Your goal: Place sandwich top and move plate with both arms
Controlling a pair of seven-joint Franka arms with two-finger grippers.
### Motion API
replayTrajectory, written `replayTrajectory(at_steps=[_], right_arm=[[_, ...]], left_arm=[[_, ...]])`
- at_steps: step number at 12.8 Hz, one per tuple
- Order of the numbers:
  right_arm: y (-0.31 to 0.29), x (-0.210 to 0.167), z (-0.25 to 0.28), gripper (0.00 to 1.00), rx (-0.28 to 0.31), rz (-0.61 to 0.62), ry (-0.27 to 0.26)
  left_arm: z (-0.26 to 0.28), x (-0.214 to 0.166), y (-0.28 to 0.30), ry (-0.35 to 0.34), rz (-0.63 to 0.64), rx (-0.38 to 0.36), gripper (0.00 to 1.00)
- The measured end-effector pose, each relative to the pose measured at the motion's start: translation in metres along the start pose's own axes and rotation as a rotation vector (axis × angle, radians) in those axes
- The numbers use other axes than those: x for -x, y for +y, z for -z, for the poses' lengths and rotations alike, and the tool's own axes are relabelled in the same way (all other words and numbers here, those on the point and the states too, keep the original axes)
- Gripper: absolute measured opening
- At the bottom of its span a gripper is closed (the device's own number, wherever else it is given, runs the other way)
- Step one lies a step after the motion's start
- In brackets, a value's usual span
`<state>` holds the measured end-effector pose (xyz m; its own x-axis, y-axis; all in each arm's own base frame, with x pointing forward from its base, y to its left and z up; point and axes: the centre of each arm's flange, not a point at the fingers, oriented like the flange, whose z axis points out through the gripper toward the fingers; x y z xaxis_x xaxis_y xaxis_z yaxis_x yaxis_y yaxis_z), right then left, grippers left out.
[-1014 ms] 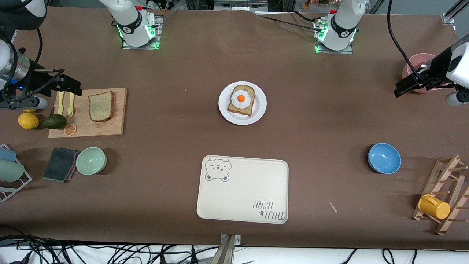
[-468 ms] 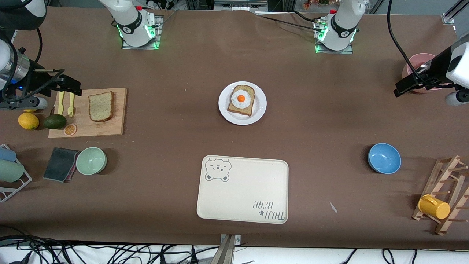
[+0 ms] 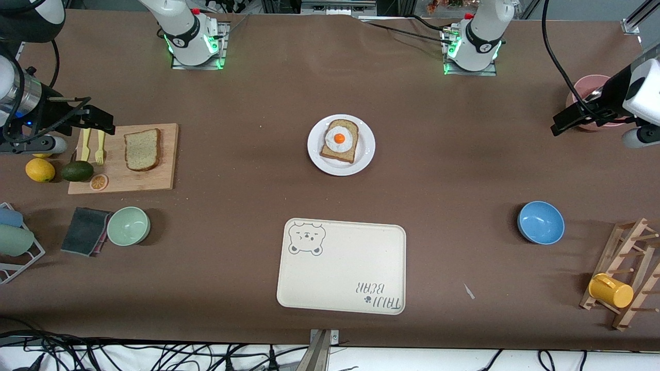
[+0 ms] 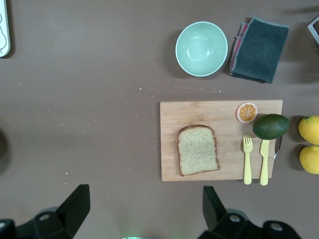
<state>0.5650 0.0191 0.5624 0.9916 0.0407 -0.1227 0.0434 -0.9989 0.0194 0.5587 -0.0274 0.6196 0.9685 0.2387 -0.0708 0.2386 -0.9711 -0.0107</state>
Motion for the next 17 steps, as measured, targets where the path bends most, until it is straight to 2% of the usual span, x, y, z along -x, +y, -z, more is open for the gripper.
replayTrajectory(at_steps=[8,9,11,13,15,17], right_arm=[[0.000,-0.001,-0.003,1.00,0.000,0.001,-0.005],[-0.001,-0.005,-0.012,1.00,-0.001,0.006,-0.024],[-0.005,-0.021,-0.051,1.00,0.007,0.022,-0.096],[-0.004,-0.037,-0.093,1.00,0.035,0.030,-0.165],[0.002,-0.045,-0.127,1.00,0.083,0.038,-0.175],[0.002,-0.043,-0.160,1.00,0.096,0.037,-0.162]], left_arm=[[0.000,0.000,-0.001,0.000,0.002,0.000,1.00],[0.000,0.000,-0.001,0.000,0.002,0.000,1.00],[0.000,-0.001,-0.005,0.000,0.010,0.000,1.00],[0.000,-0.003,-0.009,0.000,0.017,0.001,1.00],[0.000,-0.003,-0.009,0.000,0.018,0.001,1.00],[0.000,-0.002,-0.009,0.000,0.017,0.001,1.00]])
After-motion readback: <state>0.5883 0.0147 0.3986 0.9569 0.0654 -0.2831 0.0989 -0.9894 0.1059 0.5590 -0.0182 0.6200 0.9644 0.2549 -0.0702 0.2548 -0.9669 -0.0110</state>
